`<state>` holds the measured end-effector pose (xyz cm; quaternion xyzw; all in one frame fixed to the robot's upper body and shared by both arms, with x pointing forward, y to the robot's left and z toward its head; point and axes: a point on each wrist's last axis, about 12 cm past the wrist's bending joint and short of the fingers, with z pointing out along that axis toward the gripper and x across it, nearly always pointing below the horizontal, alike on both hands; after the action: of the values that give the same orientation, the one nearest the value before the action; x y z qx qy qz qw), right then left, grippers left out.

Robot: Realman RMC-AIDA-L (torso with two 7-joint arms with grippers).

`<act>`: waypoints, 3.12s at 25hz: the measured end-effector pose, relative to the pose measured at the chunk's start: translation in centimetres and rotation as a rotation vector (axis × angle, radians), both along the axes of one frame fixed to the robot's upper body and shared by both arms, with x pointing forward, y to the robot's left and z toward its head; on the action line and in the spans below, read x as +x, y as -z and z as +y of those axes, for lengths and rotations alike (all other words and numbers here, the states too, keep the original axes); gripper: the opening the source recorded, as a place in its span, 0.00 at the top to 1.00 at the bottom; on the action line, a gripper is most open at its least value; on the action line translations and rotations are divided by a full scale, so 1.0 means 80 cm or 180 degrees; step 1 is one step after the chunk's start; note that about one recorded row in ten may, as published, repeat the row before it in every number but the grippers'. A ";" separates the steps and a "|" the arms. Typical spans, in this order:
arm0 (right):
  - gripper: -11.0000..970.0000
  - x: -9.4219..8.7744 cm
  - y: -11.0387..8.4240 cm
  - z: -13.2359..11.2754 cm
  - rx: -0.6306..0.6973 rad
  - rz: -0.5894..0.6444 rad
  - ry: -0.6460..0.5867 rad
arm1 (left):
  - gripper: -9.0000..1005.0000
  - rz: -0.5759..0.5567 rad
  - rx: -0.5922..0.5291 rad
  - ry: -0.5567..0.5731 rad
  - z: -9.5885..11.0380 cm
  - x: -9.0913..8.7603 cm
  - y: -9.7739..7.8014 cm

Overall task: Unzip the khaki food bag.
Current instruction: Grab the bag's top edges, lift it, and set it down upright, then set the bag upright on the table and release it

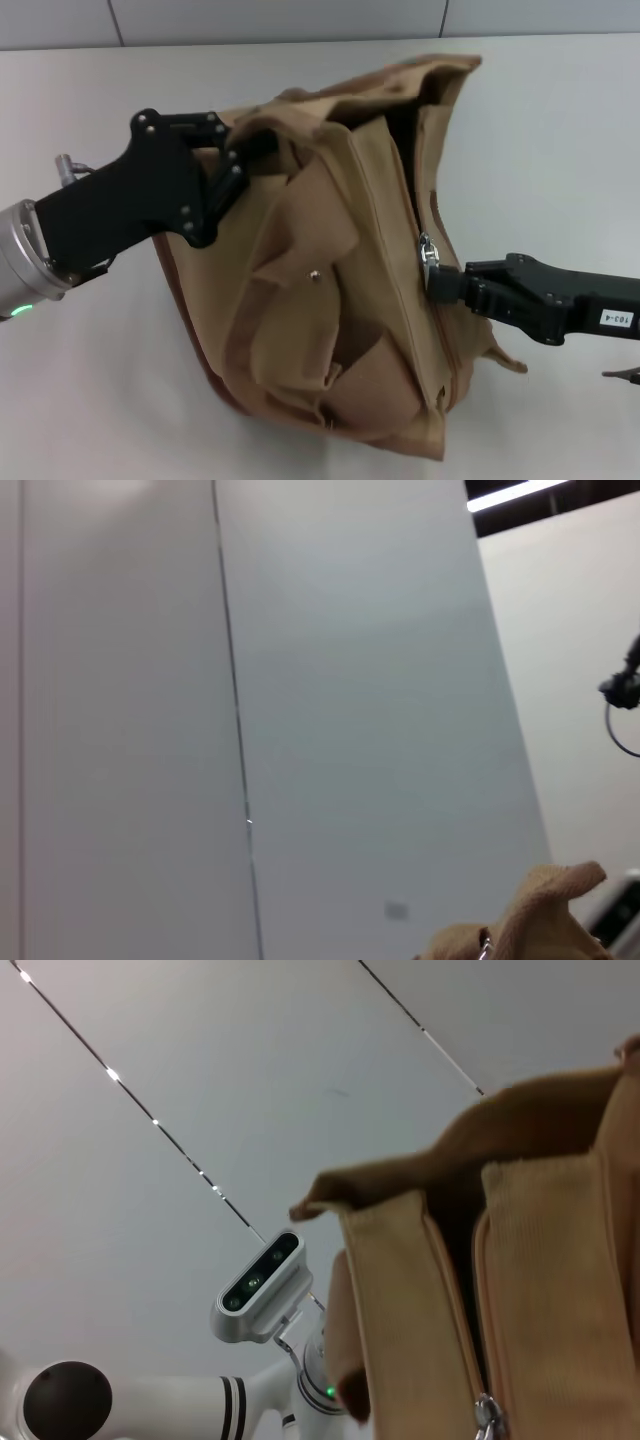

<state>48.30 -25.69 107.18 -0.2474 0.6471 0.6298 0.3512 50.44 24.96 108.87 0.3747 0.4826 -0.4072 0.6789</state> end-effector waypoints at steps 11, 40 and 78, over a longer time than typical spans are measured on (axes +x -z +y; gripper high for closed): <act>0.97 -0.009 0.007 -0.006 -0.0083 0.0044 -0.0022 | 0.93 0.0026 -0.0241 -0.0291 0.009 -0.001 0.000; 0.93 -0.025 0.016 -0.043 -0.0396 0.0134 0.0053 | 0.93 0.0070 -0.0440 -0.0641 0.024 -0.003 0.002; 0.45 -0.060 0.057 -0.072 -0.1262 -0.1933 0.1317 | 0.93 0.0102 -0.0426 -0.0664 0.026 -0.006 0.006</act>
<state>43.48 -31.48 102.63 -0.3495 0.6589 0.3076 0.5908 49.93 27.06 108.42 0.2697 0.5015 -0.3715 0.7333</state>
